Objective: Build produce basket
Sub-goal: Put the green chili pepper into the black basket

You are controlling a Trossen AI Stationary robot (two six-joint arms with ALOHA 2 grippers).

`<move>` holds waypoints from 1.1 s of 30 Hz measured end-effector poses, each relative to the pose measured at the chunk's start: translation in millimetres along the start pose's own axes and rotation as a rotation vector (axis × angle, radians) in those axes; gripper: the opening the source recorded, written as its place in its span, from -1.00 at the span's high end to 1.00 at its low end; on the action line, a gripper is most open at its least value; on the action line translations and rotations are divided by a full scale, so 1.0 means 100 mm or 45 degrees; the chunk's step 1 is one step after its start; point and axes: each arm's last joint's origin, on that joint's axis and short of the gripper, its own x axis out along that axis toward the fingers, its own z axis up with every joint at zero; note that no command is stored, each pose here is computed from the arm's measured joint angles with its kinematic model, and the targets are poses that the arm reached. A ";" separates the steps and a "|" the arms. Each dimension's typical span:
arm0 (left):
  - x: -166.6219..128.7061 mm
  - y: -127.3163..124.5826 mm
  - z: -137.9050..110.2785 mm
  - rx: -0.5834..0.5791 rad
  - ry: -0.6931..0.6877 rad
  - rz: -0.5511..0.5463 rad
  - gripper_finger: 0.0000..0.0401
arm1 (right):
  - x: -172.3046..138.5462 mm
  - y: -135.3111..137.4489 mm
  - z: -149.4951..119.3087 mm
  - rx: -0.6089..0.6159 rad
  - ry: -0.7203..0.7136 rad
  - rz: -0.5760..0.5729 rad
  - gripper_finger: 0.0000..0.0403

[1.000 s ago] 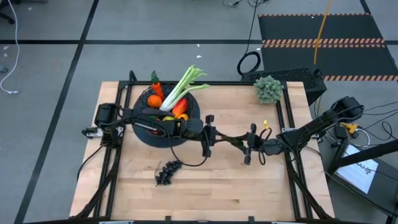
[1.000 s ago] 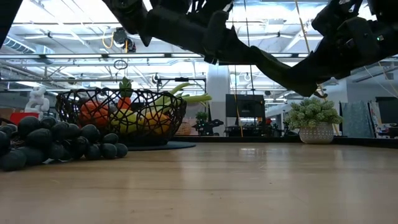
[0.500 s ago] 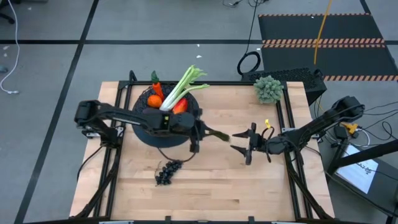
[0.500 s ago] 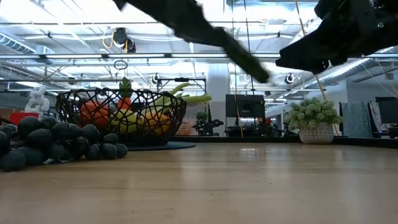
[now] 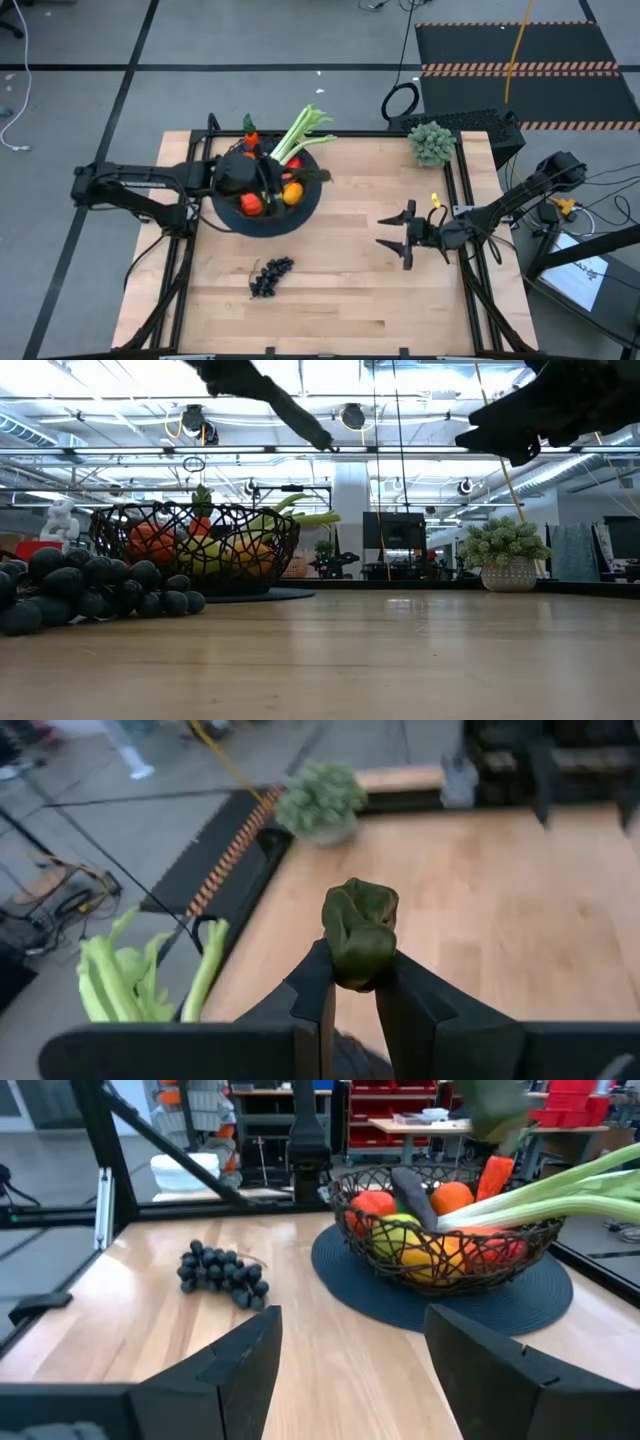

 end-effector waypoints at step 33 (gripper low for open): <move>0.41 0.28 -1.68 -0.498 -0.263 0.050 0.51 | 0.00 0.01 -0.02 -0.002 0.016 0.002 -0.18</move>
